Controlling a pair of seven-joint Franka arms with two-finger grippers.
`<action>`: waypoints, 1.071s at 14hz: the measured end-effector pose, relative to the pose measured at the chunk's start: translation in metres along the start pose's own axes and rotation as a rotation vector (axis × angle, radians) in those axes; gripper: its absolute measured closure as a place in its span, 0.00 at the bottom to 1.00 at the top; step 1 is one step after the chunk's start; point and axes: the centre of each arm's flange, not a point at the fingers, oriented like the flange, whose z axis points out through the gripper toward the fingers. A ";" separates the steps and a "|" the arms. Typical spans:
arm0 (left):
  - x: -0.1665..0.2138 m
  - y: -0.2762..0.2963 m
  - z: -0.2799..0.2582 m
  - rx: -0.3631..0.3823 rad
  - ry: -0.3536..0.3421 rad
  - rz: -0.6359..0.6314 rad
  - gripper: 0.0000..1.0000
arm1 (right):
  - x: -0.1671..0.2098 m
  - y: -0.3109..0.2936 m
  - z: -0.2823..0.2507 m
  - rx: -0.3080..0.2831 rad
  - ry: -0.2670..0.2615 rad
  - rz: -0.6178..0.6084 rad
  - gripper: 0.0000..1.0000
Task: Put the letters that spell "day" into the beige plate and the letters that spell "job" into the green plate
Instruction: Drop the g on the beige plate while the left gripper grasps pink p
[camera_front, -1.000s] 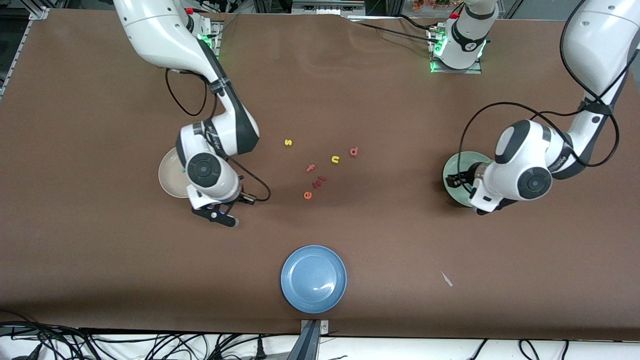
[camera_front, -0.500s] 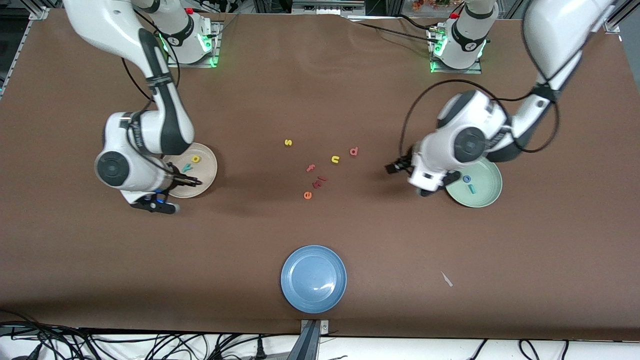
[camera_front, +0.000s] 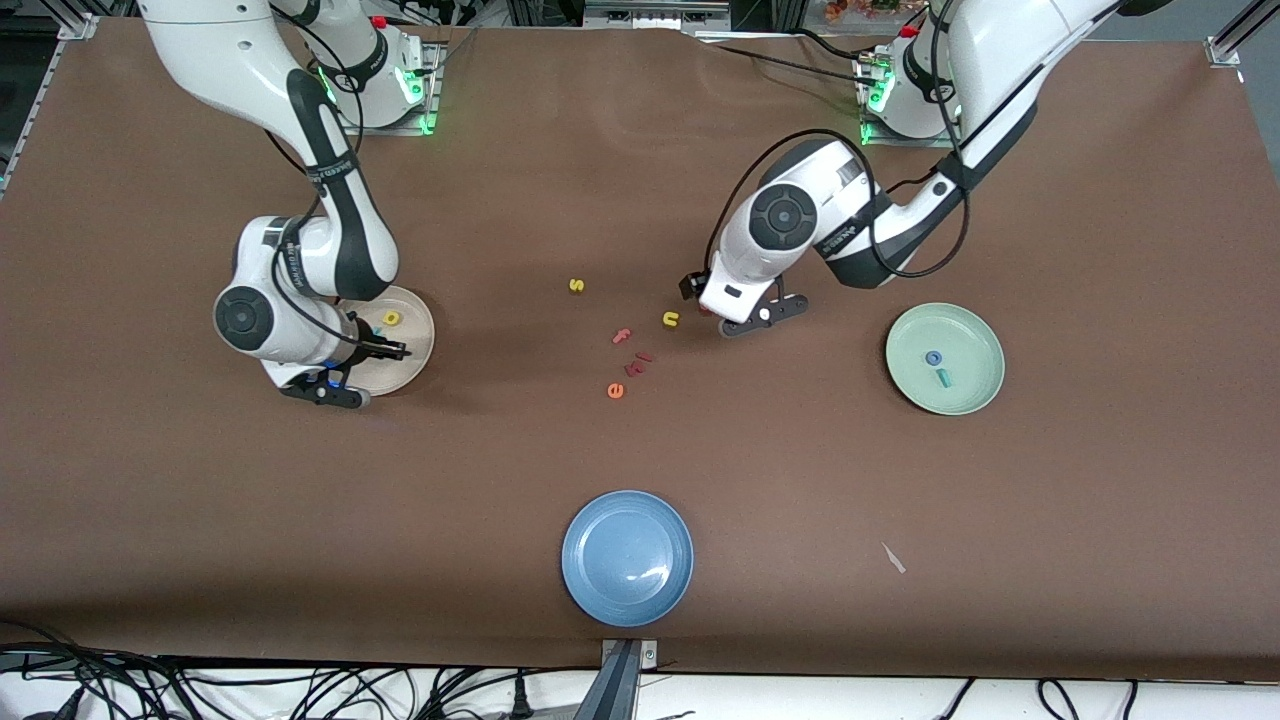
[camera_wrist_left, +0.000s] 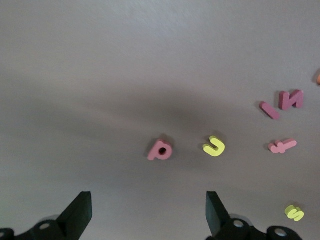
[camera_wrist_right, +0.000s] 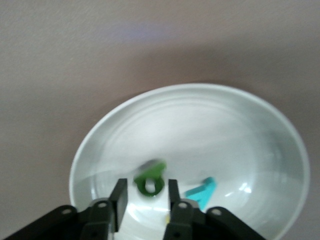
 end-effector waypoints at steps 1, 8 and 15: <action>-0.009 0.003 0.010 0.008 0.020 0.003 0.00 | -0.002 -0.005 0.002 0.001 0.001 0.007 0.45; -0.031 0.012 0.048 0.049 0.071 -0.002 0.00 | 0.002 -0.021 -0.036 0.028 0.008 -0.007 0.00; -0.046 0.022 0.071 0.062 0.134 0.048 0.01 | 0.019 -0.038 -0.195 -0.002 0.056 -0.090 0.00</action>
